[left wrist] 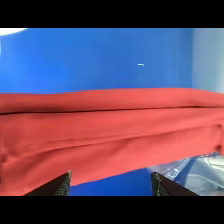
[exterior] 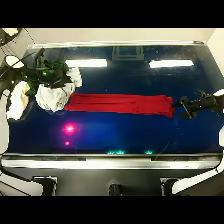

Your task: Fold the shirts.

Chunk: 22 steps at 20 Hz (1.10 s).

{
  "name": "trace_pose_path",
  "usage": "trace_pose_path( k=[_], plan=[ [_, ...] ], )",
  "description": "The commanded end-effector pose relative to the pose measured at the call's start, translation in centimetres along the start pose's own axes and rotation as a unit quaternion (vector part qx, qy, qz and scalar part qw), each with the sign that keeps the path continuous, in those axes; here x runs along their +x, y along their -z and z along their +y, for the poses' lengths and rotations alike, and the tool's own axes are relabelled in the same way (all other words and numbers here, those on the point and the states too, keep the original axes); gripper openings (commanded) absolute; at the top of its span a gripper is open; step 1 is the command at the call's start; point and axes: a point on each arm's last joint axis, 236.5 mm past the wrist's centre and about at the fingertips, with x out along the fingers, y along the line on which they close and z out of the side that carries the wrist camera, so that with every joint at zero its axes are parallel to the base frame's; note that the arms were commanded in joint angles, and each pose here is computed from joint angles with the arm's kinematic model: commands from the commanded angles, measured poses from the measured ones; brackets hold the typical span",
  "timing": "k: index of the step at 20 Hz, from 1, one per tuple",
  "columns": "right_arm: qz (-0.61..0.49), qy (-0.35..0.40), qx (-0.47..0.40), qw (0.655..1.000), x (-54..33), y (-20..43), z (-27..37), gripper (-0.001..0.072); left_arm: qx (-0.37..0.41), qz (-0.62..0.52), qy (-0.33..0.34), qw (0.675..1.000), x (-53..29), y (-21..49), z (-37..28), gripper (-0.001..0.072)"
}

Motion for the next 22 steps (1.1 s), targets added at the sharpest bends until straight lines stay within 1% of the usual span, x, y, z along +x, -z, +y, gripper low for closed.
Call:
trace_pose_path(
  k=[1, 5, 10, 12, 14, 15, 16, 18, 19, 20, 22],
  plan=[
    [0.040, -0.087, 0.030, 0.995, 2.9, 0.5, 2.8, 0.0719, 0.041, -0.016, 0.011, 0.999, -1.8, 0.2, -4.2, 0.0600],
    [0.039, -0.156, -0.004, 0.987, 3.3, 0.7, 7.1, 0.0719, 0.066, -0.008, 0.022, 0.998, -1.3, 1.2, -7.1, 0.0600],
    [0.046, -0.214, -0.018, 0.976, 2.4, 1.2, 9.8, 0.0711, 0.079, 0.002, 0.030, 0.996, -0.5, 1.9, -8.6, 0.0600],
    [0.060, -0.216, -0.027, 0.974, 2.7, 2.1, 10.4, 0.0703, 0.082, 0.000, 0.031, 0.996, -0.4, 1.9, -8.9, 0.0600],
    [0.074, -0.193, -0.046, 0.977, 4.2, 3.3, 10.7, 0.0675, 0.084, -0.004, 0.033, 0.996, -0.2, 1.7, -9.2, 0.0600],
    [0.080, -0.172, -0.062, 0.980, 5.3, 4.1, 10.9, 0.0672, 0.085, -0.004, 0.033, 0.996, -0.1, 1.8, -9.4, 0.0600],
    [0.083, -0.152, -0.078, 0.982, 6.5, 4.8, 11.1, 0.0636, 0.085, -0.002, 0.034, 0.996, 0.0, 1.9, -9.5, 0.0601],
    [0.078, -0.124, -0.102, 0.984, 8.1, 5.4, 11.6, 0.0359, 0.089, 0.001, 0.036, 0.995, 0.2, 2.1, -9.9, 0.0601],
    [0.074, -0.115, -0.113, 0.984, 8.3, 5.6, 11.9, 0.0148, 0.090, 0.003, 0.037, 0.995, 0.4, 2.2, -10.1, 0.0601],
    [0.065, -0.112, -0.123, 0.984, 7.9, 5.6, 12.2, 0.0065, 0.092, 0.006, 0.038, 0.995, 0.6, 2.4, -10.3, 0.0600],
    [0.033, -0.113, -0.162, 0.980, 5.6, 5.3, 13.6, 0.0063, 0.096, 0.019, 0.041, 0.994, 1.8, 3.0, -10.8, 0.0600]
  ],
)
